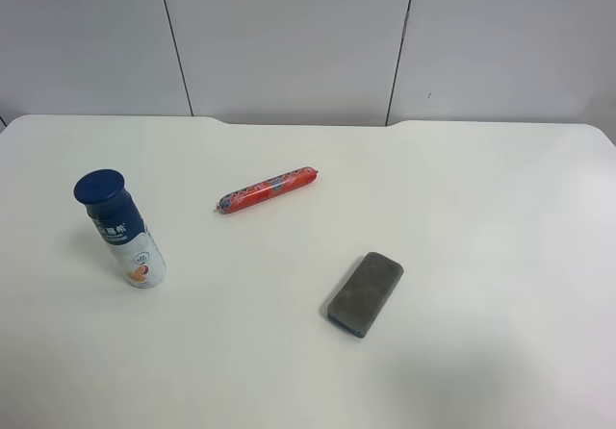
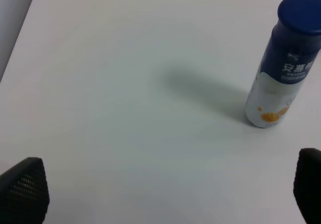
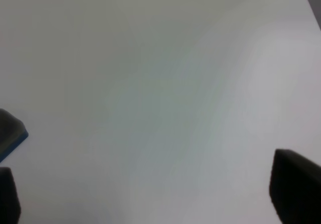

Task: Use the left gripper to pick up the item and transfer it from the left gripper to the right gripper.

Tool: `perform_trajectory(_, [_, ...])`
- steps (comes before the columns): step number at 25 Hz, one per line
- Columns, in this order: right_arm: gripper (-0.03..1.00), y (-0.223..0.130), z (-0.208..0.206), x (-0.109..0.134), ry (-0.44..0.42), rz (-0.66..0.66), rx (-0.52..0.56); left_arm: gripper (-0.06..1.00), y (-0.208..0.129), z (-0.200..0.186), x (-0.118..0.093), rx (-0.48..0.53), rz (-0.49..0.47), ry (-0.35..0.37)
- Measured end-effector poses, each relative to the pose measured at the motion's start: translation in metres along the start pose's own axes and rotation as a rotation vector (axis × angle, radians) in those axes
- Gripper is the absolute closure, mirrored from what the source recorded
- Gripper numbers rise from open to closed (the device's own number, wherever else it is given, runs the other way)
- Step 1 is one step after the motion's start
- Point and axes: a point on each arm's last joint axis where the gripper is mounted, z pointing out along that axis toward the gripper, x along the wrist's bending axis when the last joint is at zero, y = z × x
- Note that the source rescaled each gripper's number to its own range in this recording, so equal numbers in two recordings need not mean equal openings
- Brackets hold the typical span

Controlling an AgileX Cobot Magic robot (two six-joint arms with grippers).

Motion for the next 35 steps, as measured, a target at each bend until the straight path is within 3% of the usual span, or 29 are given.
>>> perform_trajectory(21, [-0.03,0.000,0.000,0.000,0.000,0.000,0.000,-0.06,0.000,0.001,0.000,0.005,0.001,0.000])
perform_trajectory(25, [-0.03,0.000,0.000,0.000,0.000,0.000,0.000,-0.06,0.012,0.005,0.001,0.071,0.000,-0.007])
perform_trajectory(35, [-0.03,0.000,0.000,0.000,0.000,0.000,0.000,-0.06,0.081,0.019,0.007,0.272,0.019,-0.024])
